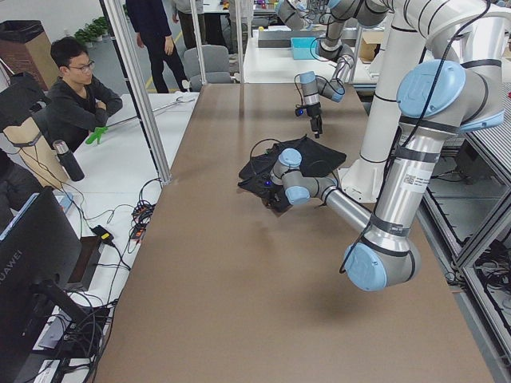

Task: Fold clothes
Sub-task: 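Grasp the shirt's other side with the left gripper while the right holds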

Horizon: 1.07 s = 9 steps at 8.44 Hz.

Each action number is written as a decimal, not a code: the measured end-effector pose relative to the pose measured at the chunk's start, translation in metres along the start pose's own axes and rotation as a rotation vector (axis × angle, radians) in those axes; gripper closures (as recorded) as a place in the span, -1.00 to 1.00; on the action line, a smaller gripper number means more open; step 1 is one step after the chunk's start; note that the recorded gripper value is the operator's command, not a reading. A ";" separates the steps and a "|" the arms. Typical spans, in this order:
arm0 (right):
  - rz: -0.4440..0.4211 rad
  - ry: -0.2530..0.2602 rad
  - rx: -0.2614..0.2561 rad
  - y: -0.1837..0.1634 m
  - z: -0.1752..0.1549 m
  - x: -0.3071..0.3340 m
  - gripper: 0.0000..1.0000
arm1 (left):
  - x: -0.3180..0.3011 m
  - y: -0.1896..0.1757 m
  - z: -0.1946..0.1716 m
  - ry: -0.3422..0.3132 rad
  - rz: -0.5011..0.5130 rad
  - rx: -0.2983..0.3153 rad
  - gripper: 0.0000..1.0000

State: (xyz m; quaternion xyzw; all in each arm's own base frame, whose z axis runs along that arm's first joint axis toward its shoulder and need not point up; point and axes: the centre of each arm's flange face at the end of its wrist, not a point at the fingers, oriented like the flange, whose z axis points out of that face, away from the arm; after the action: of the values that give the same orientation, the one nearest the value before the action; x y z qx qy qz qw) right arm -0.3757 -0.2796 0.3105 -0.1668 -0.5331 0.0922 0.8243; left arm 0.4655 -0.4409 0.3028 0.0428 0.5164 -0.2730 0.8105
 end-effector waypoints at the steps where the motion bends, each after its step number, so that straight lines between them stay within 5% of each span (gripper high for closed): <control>1: 0.001 -0.001 0.016 -0.003 0.001 -0.001 -0.90 | -0.004 0.017 0.007 -0.007 0.000 -0.003 -0.49; 5: 0.011 0.008 0.067 -0.014 0.008 0.002 -0.90 | -0.022 0.035 0.021 -0.044 0.005 -0.008 -0.45; 7: 0.014 0.004 0.078 -0.017 0.005 0.001 -0.90 | -0.033 0.036 0.026 -0.063 0.005 -0.008 0.07; 9: 0.014 0.002 0.082 -0.018 0.005 0.000 -0.90 | -0.036 0.041 0.029 -0.070 0.006 -0.014 0.92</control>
State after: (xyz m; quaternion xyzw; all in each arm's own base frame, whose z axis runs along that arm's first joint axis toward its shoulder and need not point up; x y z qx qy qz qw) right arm -0.3802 -0.2955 0.3194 -0.1369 -0.5267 0.1196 0.8304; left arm 0.4979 -0.4026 0.3385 0.0292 0.4895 -0.2682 0.8292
